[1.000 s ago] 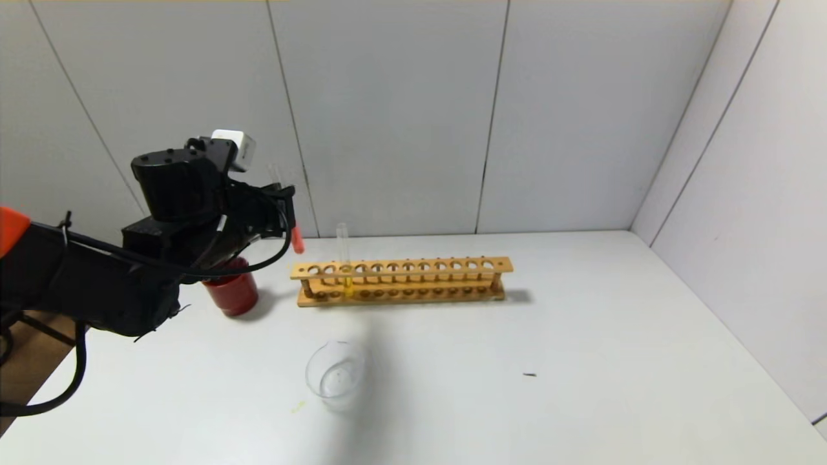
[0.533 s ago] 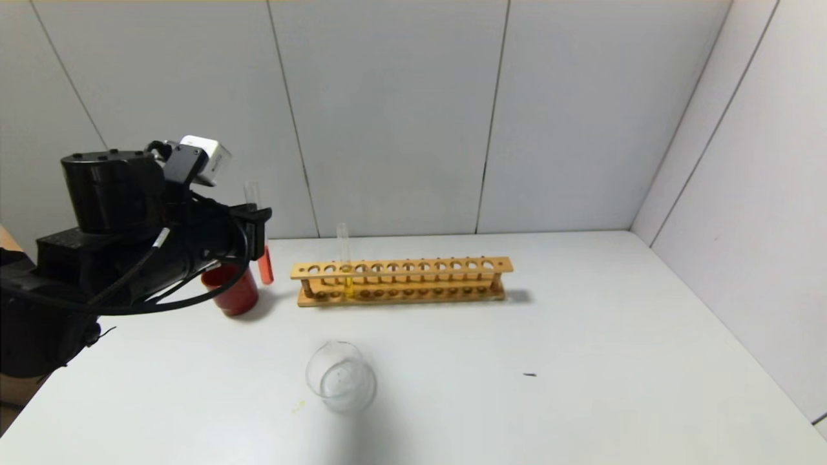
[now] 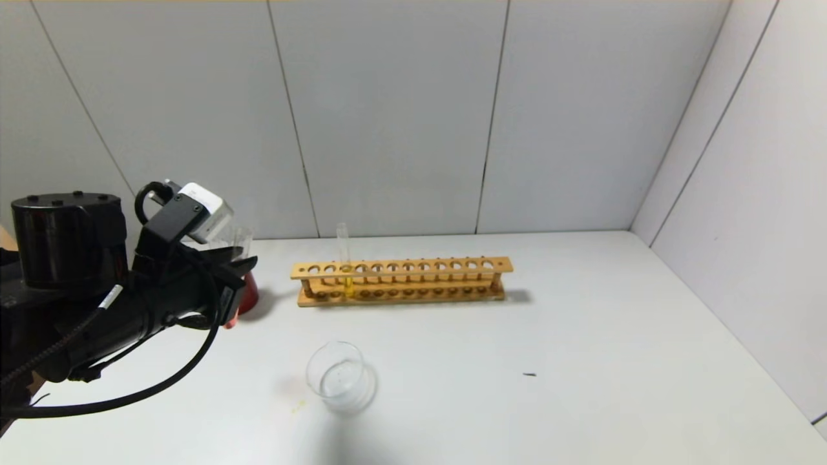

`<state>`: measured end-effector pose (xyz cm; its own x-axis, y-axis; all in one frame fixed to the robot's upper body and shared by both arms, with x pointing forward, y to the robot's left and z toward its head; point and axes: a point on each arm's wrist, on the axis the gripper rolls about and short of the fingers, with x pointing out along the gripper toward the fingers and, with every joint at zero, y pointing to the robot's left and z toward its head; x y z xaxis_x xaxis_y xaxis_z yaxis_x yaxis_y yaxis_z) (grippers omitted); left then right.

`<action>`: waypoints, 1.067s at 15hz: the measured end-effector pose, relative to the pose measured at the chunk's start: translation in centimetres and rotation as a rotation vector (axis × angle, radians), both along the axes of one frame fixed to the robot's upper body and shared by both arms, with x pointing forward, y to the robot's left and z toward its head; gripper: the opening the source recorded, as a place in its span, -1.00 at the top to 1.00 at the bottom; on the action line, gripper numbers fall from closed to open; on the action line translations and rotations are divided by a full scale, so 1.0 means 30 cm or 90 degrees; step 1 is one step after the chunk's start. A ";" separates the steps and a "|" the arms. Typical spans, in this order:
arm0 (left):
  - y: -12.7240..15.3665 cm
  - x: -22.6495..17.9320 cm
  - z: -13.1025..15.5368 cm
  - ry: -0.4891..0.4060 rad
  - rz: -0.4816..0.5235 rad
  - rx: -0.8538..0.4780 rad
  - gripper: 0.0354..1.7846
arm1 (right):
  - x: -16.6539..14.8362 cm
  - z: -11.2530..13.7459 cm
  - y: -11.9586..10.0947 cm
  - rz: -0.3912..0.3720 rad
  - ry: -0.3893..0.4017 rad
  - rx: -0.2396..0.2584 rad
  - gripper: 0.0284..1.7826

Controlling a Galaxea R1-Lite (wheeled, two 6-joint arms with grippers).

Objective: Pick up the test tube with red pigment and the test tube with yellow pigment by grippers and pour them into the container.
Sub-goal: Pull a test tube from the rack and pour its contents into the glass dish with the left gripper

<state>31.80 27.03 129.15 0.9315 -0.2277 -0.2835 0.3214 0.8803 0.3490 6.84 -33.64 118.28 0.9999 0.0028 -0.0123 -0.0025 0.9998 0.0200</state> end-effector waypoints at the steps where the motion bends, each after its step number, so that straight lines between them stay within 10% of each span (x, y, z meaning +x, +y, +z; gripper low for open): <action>1: 0.001 -0.007 -0.009 0.017 -0.003 0.014 0.70 | 0.000 0.000 0.000 0.000 0.000 0.000 -0.92; 16: -0.137 -0.046 -0.133 0.132 -0.019 0.216 0.70 | 0.000 0.000 0.000 0.000 0.000 0.000 -0.92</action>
<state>30.43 22.91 125.15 0.8407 -0.1156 -0.5290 0.4399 0.7155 0.5427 6.84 -33.64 118.28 0.9999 0.0032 -0.0123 -0.0029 0.9998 0.0196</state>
